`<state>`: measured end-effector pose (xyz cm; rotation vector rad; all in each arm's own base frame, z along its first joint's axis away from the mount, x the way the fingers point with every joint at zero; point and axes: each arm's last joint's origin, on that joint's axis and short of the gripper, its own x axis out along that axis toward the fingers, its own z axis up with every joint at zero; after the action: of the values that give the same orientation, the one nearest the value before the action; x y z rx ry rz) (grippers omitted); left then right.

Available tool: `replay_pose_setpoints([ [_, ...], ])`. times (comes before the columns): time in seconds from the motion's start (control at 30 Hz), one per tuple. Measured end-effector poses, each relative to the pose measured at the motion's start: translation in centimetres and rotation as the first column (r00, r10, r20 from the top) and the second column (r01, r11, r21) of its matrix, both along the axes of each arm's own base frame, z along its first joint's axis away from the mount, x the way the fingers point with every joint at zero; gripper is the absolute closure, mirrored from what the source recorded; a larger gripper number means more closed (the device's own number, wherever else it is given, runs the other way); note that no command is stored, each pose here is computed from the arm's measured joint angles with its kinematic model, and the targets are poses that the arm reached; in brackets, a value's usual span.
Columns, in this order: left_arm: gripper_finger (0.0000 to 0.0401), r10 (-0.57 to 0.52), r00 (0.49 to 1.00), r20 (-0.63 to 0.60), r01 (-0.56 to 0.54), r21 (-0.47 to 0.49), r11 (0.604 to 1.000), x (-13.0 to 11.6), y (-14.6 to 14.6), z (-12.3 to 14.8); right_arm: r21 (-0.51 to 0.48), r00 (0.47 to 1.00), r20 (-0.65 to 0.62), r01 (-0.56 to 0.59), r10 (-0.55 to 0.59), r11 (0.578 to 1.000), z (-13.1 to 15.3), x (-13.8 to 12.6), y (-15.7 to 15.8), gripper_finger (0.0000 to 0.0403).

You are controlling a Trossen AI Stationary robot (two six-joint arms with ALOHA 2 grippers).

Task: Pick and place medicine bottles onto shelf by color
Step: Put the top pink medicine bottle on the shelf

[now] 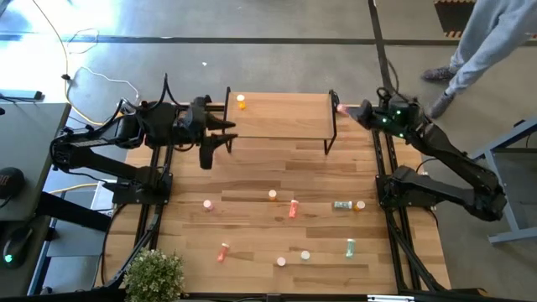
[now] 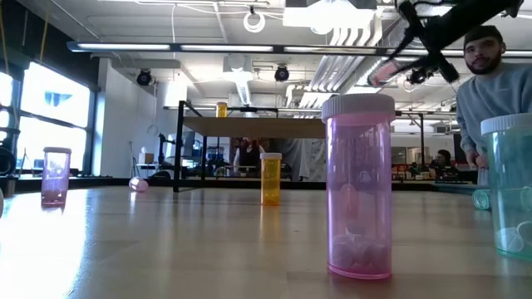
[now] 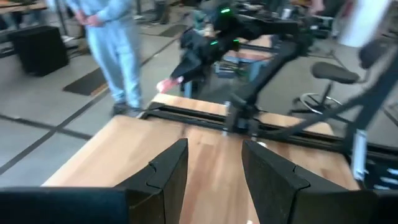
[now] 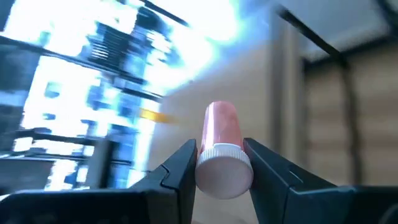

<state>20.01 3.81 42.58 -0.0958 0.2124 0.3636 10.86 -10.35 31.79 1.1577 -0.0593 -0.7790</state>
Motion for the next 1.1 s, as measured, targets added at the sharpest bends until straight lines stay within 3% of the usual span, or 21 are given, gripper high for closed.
replay_pose_setpoints([
  [0.13, 0.0261, 0.057, 0.998, -0.006, -0.057, -0.002, 0.998, -0.3, 1.1, -0.1, -0.195, 0.995, 0.098, -0.002, 0.022, 0.981, 1.8, 0.6, -0.7, 0.0295],
  [0.27, 0.0261, 0.119, 0.993, -0.007, -0.119, -0.001, 0.993, -0.6, 2.3, -0.1, -0.384, 0.986, 0.159, 0.017, 0.048, 0.923, 3.4, 1.0, -1.5, 0.0295],
  [0.5, 0.0261, 0.212, 0.977, -0.027, -0.212, -0.004, 0.977, -1.3, 4.1, -0.3, -0.584, 1.0, -0.017, -0.027, 0.022, 0.811, 7.9, 1.9, -3.4, 0.0295],
  [0.63, 0.0261, 0.248, 0.967, -0.054, -0.249, -0.001, 0.969, -1.7, 4.8, -0.5, -0.511, 0.975, -0.221, -0.116, 0.001, 0.852, 9.6, 2.8, -5.5, 0.0295],
  [0.73, 0.0261, 0.266, 0.96, -0.083, -0.268, -0.01, 0.963, -1.9, 5.1, -0.8, -0.419, 0.925, -0.379, -0.199, 0.029, 0.886, 10.5, 3.7, -7.1, 0.0295],
  [0.93, 0.0261, 0.282, 0.951, -0.128, -0.29, -0.046, 0.956, -2.2, 5.3, -1.3, -0.21, 0.765, -0.624, -0.364, 0.162, 0.907, 11.2, 5.9, -10.1, 0.0295],
  [1.1, 0.0261, 0.282, 0.95, -0.136, -0.29, -0.047, 0.956, -2.3, 5.3, -1.4, -0.015, 0.607, -0.734, -0.464, 0.305, 0.886, 10.5, 7.9, -12.0, 0.0295],
])
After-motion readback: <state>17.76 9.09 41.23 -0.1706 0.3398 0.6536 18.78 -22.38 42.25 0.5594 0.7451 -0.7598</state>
